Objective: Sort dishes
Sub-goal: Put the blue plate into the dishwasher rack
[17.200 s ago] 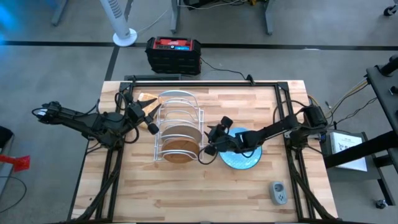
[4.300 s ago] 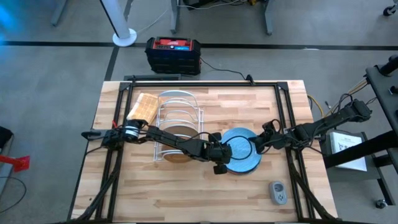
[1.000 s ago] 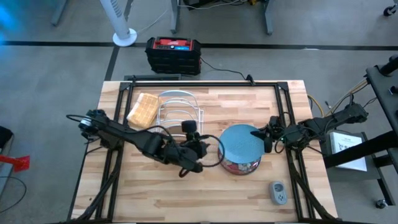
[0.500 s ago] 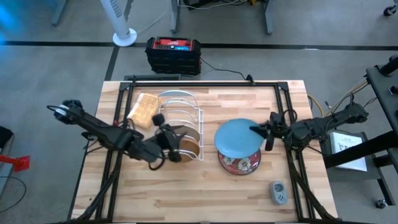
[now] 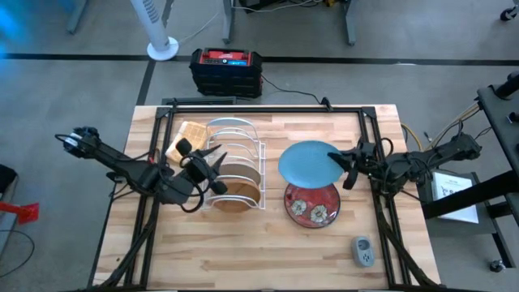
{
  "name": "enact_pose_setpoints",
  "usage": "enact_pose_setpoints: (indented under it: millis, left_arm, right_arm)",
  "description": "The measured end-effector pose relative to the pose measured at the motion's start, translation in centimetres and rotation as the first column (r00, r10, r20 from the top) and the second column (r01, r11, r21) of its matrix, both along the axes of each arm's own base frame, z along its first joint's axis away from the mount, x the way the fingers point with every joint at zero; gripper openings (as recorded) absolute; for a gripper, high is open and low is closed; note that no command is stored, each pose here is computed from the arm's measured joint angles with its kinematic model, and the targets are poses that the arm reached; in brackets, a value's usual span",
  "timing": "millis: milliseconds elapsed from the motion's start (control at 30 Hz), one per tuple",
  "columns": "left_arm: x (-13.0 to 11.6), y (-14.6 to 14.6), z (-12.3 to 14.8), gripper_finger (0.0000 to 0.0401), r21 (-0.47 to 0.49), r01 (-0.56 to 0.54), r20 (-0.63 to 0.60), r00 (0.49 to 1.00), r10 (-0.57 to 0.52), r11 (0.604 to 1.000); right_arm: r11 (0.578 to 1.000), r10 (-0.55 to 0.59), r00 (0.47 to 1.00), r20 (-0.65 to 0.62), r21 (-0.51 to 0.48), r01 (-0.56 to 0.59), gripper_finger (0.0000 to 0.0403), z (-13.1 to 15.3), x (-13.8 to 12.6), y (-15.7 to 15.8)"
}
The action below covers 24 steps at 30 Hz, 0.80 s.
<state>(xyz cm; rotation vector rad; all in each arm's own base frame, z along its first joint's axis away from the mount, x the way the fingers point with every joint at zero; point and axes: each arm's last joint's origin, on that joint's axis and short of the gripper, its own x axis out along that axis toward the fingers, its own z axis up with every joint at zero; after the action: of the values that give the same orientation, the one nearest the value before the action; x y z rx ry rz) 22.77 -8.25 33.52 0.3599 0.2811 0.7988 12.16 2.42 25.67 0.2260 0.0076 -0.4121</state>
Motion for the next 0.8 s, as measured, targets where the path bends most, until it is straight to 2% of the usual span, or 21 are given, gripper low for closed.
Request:
enact_pose_setpoints:
  millis: [333, 567, 800]
  left_arm:
    - [-0.9, 0.5, 0.6, 0.0115, -0.001, -0.064, 0.046, 0.997, 0.064, 0.998]
    - [-1.5, 0.8, 0.6, 0.0115, 0.021, -0.077, 0.019, 0.997, 0.076, 0.997]
    - [-2.3, 1.3, 0.4, 0.0115, 0.072, -0.171, 0.008, 0.985, 0.171, 0.983]
  right_arm:
    - [0.986, -0.019, 0.999, 0.04, -0.165, 0.025, 0.0, 2.0, 1.4, 0.2]
    - [0.967, -0.067, 0.997, 0.042, -0.243, 0.075, 0.0, 2.6, 2.9, -0.1]
    - [0.944, -0.084, 0.995, 0.046, -0.316, 0.094, 0.0, 2.8, 5.0, -0.2]
